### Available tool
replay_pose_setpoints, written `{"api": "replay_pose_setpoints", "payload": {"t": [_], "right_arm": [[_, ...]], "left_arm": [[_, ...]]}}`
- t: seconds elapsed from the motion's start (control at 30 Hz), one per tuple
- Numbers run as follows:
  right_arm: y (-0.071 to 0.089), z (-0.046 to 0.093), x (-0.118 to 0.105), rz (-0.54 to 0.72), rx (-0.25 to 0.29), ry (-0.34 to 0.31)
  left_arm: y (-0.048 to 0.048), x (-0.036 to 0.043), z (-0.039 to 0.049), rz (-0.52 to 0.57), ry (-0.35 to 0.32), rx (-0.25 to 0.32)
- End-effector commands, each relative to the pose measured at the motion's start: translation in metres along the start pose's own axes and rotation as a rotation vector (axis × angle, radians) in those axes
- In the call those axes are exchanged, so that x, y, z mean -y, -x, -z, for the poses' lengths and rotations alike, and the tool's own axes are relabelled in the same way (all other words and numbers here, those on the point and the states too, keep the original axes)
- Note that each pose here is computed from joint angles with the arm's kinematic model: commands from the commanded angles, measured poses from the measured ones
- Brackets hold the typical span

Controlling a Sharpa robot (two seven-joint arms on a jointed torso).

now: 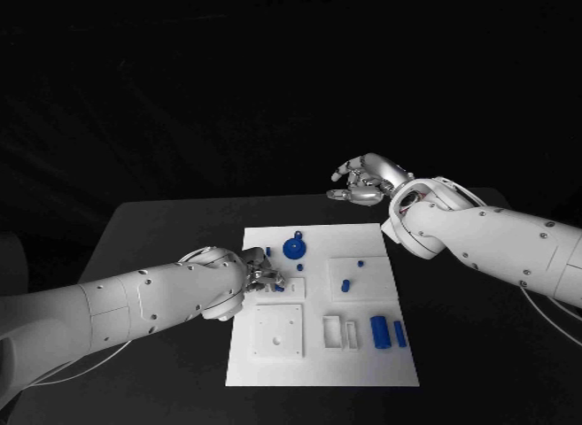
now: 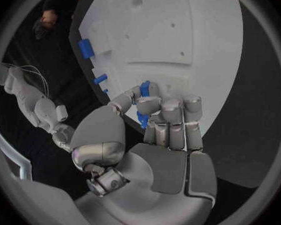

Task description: Assemble the parts on the task board

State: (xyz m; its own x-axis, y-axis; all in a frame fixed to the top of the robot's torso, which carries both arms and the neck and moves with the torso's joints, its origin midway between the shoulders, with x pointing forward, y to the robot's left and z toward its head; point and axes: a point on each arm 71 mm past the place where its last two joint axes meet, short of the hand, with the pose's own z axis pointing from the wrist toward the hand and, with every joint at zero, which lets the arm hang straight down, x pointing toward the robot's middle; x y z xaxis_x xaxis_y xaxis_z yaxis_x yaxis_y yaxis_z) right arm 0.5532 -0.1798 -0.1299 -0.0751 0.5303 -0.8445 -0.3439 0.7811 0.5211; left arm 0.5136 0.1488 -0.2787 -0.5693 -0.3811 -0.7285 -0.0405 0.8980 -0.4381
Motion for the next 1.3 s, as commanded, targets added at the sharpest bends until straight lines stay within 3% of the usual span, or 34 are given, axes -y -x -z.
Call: {"api": "replay_pose_setpoints", "payload": {"t": [0.03,0.8,1.3], "right_arm": [[-0.0013,-0.0001,-0.0008,-0.001,-0.014,0.004],[-0.0013,-0.0002,-0.0006,-0.001,-0.015,0.003],[-0.001,-0.0001,-0.0001,-0.001,-0.014,0.002]], "left_arm": [[-0.0036,0.0049,0.0,-0.007,-0.02,-0.011],[-0.0069,0.0043,-0.0015,-0.004,-0.016,-0.021],[-0.0047,-0.0013,-0.0029,0.019,0.004,-0.031]]}}
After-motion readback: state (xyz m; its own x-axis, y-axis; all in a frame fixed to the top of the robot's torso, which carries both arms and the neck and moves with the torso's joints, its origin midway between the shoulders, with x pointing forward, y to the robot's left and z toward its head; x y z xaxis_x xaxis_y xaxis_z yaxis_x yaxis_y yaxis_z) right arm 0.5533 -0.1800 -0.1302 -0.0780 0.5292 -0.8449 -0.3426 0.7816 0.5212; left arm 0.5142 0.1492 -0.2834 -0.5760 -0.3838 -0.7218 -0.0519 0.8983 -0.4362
